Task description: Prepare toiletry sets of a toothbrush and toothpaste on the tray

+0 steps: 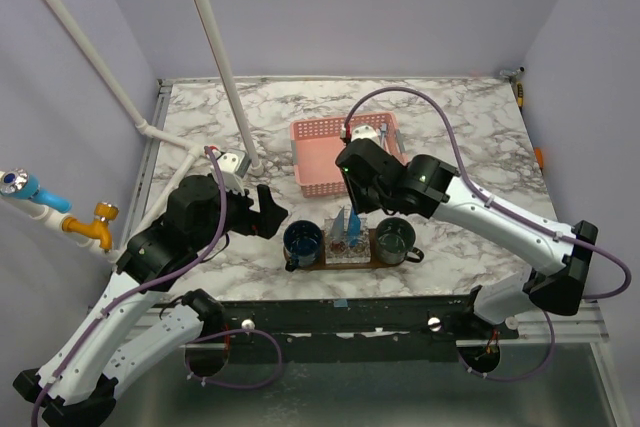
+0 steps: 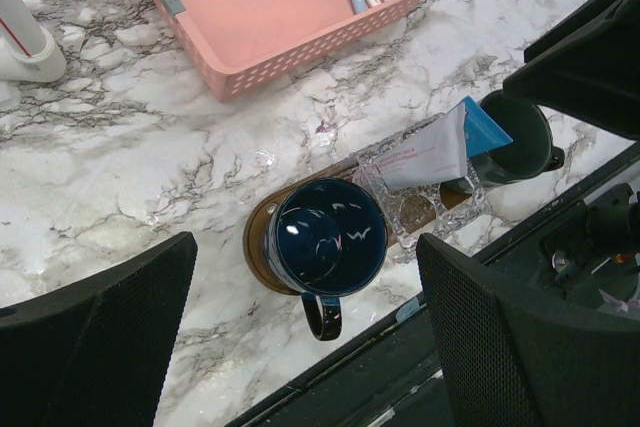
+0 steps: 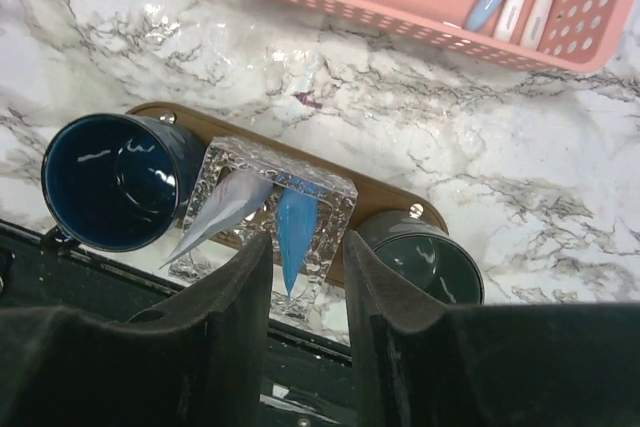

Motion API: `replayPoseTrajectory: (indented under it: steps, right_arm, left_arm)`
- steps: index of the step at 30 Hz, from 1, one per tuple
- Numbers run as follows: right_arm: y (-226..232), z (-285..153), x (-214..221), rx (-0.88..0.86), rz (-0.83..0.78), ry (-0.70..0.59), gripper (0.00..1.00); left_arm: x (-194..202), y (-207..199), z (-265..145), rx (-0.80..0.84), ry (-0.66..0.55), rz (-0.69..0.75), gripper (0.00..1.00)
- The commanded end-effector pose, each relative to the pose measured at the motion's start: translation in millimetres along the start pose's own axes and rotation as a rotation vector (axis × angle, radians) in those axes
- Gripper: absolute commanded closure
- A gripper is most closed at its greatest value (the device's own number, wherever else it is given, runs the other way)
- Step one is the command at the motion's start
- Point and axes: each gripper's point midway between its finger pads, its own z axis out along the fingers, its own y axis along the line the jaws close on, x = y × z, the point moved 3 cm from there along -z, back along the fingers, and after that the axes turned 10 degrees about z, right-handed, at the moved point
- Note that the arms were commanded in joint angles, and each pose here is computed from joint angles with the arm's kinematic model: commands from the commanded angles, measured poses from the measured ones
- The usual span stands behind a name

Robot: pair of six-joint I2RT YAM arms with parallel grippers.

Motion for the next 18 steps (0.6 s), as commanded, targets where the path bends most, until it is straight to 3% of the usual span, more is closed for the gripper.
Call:
replayPoseTrajectory:
  steps: [1, 8, 18]
  right_arm:
    - [-16.0, -9.6, -23.1, 0.072, 0.038, -0.079, 0.62]
    - [-40.6, 11.1, -57.8, 0.135, 0.105, -0.129, 0.62]
    - [-81.6, 70.7, -83.5, 0.188, 0.188, -0.106, 0.62]
  left_arm:
    - [2.2, 5.5, 1.7, -0.03, 0.001, 0.001, 0.1]
    - [2.8, 5.5, 1.6, -0.03, 0.002, 0.001, 0.09]
    - [4.2, 10.1, 3.5, -0.061, 0.005, -0.002, 0.09]
